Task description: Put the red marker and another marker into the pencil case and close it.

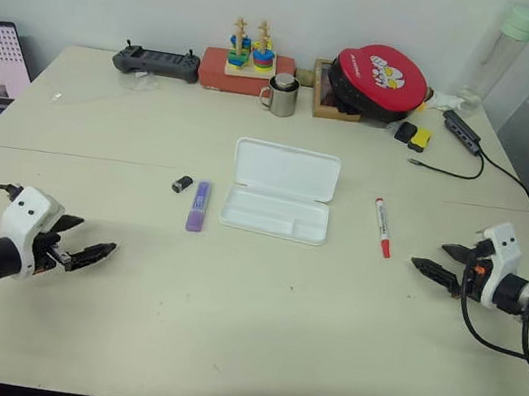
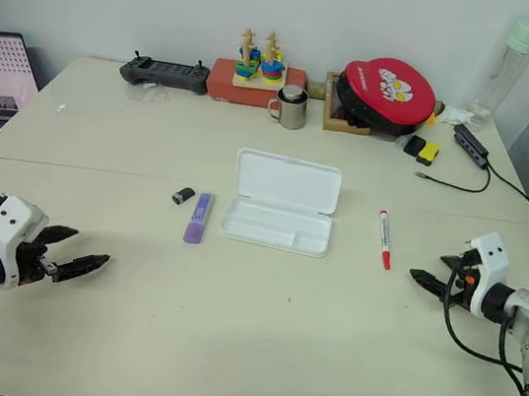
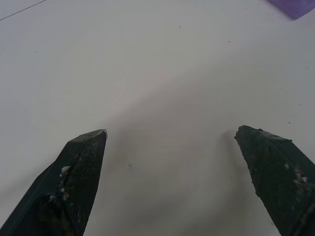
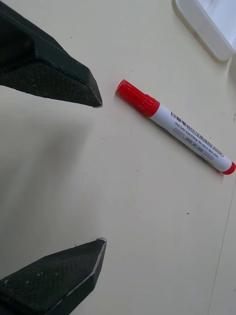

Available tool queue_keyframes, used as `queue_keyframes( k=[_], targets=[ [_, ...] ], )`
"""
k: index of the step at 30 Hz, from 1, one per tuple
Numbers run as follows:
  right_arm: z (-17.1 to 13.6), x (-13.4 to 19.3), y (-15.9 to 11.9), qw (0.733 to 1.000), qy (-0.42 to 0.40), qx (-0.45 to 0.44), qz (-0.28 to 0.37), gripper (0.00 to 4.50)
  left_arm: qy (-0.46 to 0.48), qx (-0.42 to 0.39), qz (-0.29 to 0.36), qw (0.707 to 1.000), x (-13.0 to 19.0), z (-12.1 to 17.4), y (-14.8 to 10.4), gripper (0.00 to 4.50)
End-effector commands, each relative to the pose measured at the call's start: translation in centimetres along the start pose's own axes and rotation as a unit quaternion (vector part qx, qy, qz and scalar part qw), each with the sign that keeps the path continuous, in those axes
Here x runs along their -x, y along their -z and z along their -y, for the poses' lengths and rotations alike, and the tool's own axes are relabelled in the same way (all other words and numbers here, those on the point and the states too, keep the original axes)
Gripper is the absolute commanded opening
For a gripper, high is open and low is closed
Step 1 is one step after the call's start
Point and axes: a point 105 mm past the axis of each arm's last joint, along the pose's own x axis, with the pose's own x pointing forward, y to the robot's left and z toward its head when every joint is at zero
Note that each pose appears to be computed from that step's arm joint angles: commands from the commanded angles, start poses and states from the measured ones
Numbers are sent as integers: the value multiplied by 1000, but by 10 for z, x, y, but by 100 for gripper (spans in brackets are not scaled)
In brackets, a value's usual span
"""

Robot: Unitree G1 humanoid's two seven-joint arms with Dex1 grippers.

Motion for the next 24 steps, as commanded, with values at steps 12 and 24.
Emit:
queue_keyframes(
  k=[12, 24],
  targets=[
    [1, 9, -12, 1000, 3, 11, 17, 446, -6, -25, -5, 1000, 0, -3, -6, 450],
    [0, 10, -10, 1000, -4, 11, 16, 446, -6, -26, -1, 1000, -3, 0, -9, 450]
  ],
)
